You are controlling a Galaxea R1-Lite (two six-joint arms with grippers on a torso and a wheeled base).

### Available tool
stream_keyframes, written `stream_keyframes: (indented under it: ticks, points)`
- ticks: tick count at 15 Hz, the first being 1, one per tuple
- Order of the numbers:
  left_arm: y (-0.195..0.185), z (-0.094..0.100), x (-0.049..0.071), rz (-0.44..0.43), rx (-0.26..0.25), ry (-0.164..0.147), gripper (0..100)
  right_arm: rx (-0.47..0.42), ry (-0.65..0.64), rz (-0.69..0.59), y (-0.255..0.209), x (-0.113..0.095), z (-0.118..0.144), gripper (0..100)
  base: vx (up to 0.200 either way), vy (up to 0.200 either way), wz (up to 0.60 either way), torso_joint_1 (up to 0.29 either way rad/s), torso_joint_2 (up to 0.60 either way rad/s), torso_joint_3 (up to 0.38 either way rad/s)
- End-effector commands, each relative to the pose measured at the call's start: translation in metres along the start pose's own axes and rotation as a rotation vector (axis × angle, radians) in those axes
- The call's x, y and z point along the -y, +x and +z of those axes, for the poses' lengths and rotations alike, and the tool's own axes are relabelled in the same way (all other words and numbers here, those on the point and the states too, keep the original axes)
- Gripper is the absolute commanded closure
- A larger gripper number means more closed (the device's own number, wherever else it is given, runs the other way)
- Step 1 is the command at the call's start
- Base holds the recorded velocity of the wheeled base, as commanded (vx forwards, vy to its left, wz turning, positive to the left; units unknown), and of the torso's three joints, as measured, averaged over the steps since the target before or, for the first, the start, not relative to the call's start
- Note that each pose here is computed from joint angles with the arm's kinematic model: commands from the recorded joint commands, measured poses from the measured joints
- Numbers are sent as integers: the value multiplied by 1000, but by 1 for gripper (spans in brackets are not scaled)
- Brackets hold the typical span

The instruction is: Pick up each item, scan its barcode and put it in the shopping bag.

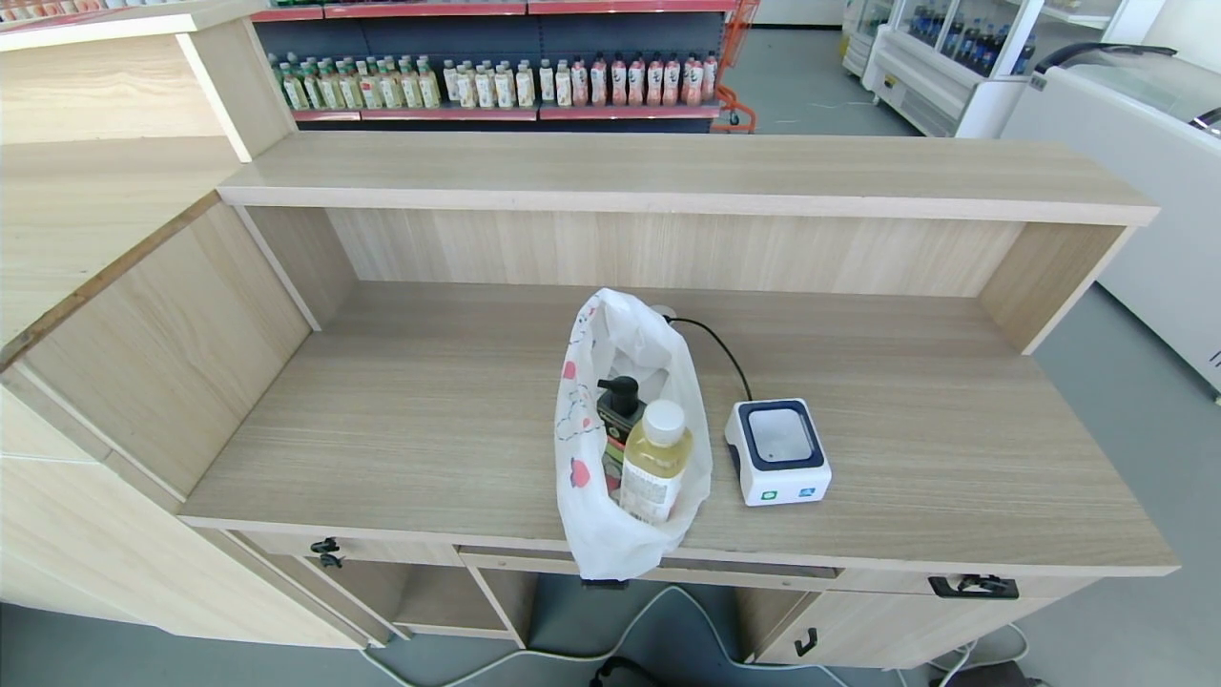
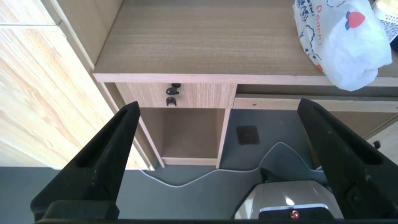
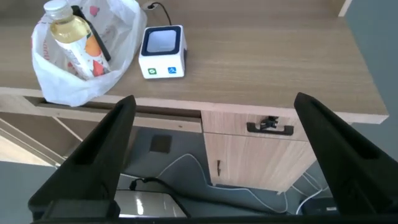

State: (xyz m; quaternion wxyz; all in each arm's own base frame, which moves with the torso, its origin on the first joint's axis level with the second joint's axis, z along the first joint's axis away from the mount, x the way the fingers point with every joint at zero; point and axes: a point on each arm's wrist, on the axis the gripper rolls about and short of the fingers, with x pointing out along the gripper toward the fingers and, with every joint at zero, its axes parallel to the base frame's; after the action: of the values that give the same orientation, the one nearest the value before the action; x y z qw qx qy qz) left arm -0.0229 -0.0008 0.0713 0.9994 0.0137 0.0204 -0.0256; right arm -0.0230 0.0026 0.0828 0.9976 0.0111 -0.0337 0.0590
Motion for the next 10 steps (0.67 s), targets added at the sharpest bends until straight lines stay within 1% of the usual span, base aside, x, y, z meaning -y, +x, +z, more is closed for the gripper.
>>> stream_keyframes:
  ticks: [1,10]
  points:
    - [0,0,0,0,0,0,0,3,9,1,0,0,0,0,0,0,0,0,0,0]
    - [0,0,0,0,0,0,0,3,10,1,0,0,0,0,0,0,0,0,0,0]
